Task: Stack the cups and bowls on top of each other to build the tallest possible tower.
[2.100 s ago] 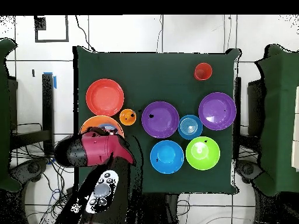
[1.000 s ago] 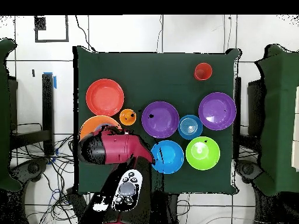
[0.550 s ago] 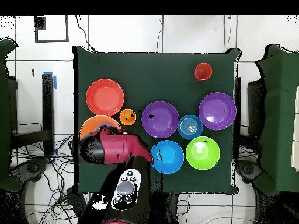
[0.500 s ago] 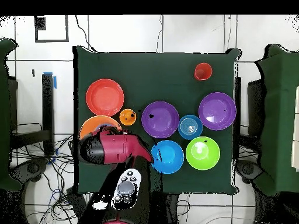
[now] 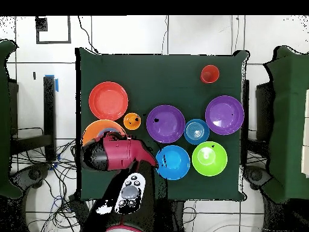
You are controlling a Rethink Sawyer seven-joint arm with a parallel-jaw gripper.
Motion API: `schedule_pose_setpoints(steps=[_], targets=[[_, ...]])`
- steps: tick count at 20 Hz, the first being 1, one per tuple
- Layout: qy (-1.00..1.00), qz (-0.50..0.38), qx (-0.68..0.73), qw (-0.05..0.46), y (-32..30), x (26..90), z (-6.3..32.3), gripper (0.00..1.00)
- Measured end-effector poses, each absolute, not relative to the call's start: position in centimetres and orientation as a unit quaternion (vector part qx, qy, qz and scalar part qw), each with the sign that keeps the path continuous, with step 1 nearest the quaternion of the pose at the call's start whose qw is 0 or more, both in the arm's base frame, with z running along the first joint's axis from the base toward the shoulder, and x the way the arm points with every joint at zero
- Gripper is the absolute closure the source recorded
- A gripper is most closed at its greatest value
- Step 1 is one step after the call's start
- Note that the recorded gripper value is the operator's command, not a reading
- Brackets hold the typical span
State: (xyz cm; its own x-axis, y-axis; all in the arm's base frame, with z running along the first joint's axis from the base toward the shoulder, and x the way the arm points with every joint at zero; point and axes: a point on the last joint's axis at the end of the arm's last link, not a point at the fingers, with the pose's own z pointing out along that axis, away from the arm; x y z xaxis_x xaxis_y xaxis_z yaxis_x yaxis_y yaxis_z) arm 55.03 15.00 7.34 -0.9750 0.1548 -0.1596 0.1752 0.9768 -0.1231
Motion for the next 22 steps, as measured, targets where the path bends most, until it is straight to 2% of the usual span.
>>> schedule_pose_setpoints(steps=[22], targets=[[0.993,-0.070,0.071,0.069,13.4,54.6,5.8,0.00]])
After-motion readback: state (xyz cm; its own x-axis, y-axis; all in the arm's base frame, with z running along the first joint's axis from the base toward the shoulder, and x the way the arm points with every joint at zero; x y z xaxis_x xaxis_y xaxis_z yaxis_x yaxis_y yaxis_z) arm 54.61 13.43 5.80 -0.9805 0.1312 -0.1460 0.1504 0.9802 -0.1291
